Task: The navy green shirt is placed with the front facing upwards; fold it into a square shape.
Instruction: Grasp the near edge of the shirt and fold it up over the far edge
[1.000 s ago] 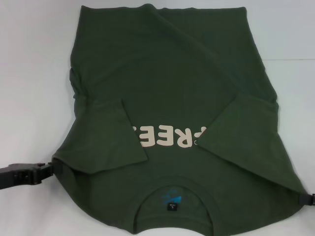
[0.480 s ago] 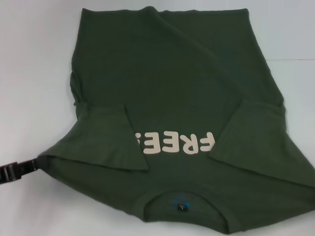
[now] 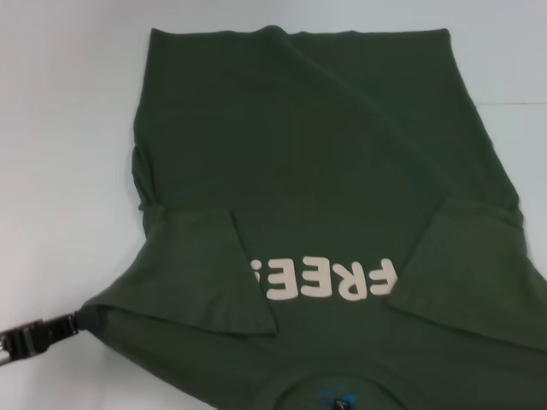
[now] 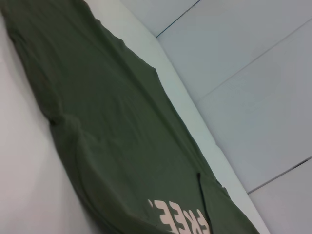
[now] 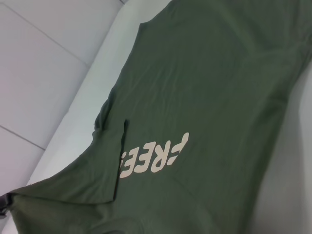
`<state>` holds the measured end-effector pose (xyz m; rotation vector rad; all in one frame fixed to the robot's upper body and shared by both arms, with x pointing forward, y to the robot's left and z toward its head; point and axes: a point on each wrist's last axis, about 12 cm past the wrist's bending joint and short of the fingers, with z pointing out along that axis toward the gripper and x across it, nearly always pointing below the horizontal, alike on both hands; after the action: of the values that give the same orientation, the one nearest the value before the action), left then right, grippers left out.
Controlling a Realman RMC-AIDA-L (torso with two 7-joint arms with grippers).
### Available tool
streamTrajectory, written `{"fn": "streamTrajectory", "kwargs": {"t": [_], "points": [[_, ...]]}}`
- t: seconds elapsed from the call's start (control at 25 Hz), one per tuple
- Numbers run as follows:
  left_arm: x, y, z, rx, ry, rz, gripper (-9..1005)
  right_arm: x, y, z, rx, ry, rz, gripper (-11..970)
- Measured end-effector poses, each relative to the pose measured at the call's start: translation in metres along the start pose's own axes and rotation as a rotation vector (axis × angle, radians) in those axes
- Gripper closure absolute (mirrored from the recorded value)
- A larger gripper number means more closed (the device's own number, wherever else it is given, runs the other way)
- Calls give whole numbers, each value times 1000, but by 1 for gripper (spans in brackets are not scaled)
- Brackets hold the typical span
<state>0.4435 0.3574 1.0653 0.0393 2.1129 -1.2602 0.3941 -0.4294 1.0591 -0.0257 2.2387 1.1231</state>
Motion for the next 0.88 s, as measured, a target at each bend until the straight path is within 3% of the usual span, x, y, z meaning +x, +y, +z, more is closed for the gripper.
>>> {"fn": "streamTrajectory", "kwargs": {"t": [0.32,0.52,0.72,0.88], "points": [[23,-1,-8,9,-10,-27,962,9,3,-18,-1,3,5,907],[23,-2,-8,19,-14,-25,963,4,3,-17,-2,-13,-4,905],[-4,-5,4,63,-32,26,963,-17,3,-10,-10,-79,-33,902],[-43,-7,26,95,-38,93,962,-46,4,5,-17,-127,-77,901]]}}
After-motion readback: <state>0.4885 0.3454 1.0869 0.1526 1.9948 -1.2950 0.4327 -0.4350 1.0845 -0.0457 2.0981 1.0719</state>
